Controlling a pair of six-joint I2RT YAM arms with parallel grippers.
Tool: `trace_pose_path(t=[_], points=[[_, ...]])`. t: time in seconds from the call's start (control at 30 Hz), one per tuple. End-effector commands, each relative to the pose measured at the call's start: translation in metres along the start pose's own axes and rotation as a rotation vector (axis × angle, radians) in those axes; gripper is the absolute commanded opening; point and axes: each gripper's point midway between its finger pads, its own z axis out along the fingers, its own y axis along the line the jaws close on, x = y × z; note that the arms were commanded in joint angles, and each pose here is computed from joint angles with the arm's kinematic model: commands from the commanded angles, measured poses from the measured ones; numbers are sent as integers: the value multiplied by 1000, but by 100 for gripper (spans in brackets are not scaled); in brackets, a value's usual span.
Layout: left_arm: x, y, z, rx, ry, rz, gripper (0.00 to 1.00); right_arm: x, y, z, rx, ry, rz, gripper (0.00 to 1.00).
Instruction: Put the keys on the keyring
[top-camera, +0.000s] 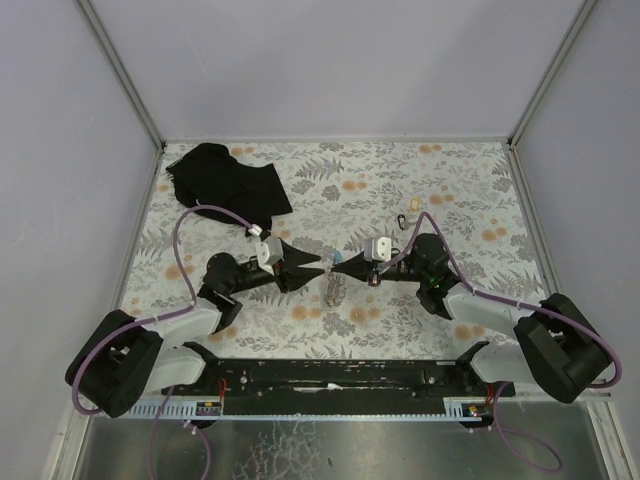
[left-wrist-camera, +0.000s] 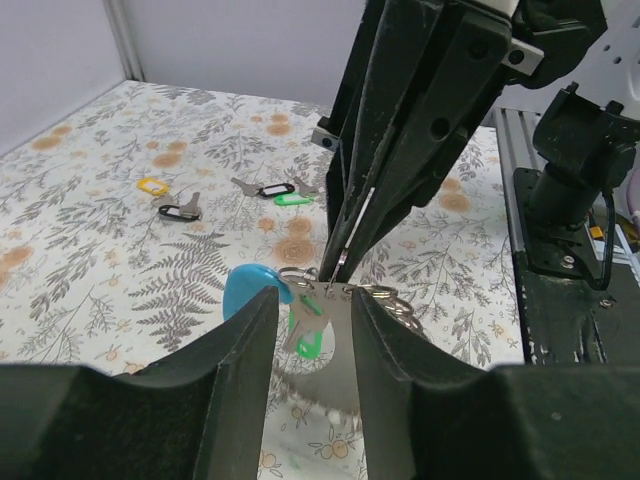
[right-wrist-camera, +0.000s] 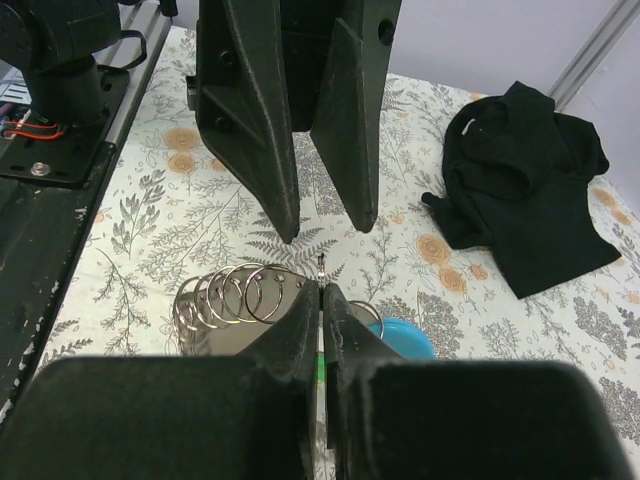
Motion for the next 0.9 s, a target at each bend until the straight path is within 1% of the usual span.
trace_pose_path(t=[0.0, 0.2, 0.67, 0.77, 0.87], points=[[-15, -6, 7, 83, -46, 76, 34, -25, -6, 3, -3, -90, -62, 1], [-8, -5, 11, 100, -29, 63, 27, -23, -4, 4, -12, -93, -43, 1], [-8, -8, 19, 122, -20, 64, 15, -22, 0, 5, -39, -94, -25, 1], [-6, -10, 21, 130, -11, 63, 11, -22, 0, 6, -42, -95, -24, 1], [-2, -10, 22, 129, 4, 60, 4, -23, 0, 5, -39, -97, -25, 1]])
